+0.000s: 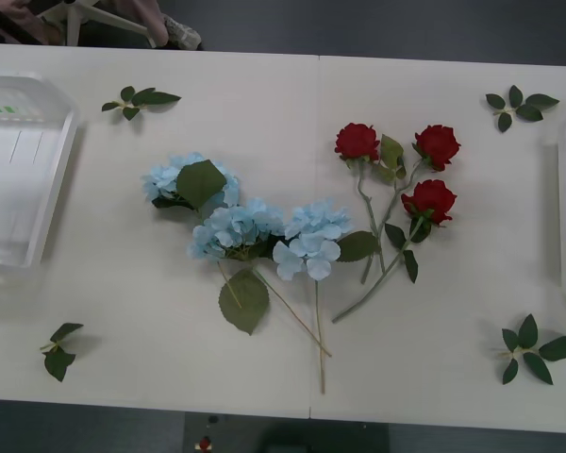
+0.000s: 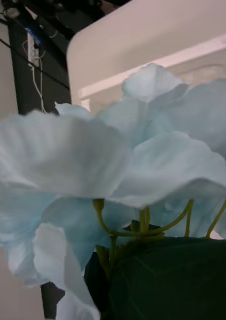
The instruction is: Put the red flowers into the right box and the blue flowers into the left box
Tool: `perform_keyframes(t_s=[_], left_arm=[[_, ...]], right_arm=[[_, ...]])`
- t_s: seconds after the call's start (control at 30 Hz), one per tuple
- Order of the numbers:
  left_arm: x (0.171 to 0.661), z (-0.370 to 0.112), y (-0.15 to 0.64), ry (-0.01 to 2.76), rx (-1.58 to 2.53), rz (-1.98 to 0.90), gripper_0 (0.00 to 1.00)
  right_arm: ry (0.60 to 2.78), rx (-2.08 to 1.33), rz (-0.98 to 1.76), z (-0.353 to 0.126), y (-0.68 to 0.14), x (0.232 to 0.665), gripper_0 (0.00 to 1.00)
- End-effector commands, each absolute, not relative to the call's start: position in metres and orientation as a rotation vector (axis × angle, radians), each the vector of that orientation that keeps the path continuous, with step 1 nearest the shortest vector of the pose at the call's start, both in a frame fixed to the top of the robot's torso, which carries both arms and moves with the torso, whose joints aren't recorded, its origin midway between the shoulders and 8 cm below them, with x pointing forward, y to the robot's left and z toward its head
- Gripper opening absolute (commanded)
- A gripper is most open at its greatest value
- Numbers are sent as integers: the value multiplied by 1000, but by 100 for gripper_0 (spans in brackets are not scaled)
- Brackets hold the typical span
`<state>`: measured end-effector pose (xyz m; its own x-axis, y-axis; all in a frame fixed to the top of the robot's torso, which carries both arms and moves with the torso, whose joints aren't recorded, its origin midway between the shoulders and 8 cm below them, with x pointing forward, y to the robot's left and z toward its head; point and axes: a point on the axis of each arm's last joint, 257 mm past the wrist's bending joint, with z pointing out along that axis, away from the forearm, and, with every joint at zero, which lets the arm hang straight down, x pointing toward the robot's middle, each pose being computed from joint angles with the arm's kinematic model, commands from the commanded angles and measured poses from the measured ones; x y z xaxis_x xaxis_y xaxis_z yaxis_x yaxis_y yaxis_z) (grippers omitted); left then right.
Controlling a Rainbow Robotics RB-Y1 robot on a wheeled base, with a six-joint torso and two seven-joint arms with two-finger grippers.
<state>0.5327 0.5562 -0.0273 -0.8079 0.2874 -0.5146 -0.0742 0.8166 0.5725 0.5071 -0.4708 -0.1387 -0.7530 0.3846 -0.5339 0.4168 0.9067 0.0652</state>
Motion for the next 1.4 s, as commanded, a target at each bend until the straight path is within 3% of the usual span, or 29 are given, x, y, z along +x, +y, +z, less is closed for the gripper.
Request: perform_keyframes(t_s=[0.03,0.17,0.37,0.47,0.6,0.67,1.0,1.07,1.13,1.2,1.23,1.4], left_arm=[[545,-28,594,2352,184,824,1],[551,-47,610,2347,194,843,3],[552,-59,615,2350,211,869,5],[553,-59,615,2349,213,868,25],[554,-58,613,2343,216,865,63],[555,-59,613,2343,218,864,74],[555,-60,610,2343,226,853,95],[558,-60,603,2342,236,828,99],[561,-64,588,2348,243,759,100],[560,-64,576,2365,242,703,100],[557,-64,567,2385,231,656,100],[543,-54,533,2450,205,494,100]], right_arm=[[2448,498,-90,-85,-525,513,0],[2453,493,-124,-79,-572,511,0],[2455,479,-183,-107,-615,512,0],[2458,481,-203,-125,-629,511,0],[2470,489,-228,-154,-640,510,0],[2476,500,-235,-170,-643,510,0],[2483,530,-272,-225,-650,504,2],[2486,528,-272,-227,-649,503,14],[2485,527,-270,-227,-648,504,71],[2483,518,-268,-225,-647,506,94],[2482,512,-263,-222,-645,507,100],[2514,477,-219,-208,-628,509,100]])
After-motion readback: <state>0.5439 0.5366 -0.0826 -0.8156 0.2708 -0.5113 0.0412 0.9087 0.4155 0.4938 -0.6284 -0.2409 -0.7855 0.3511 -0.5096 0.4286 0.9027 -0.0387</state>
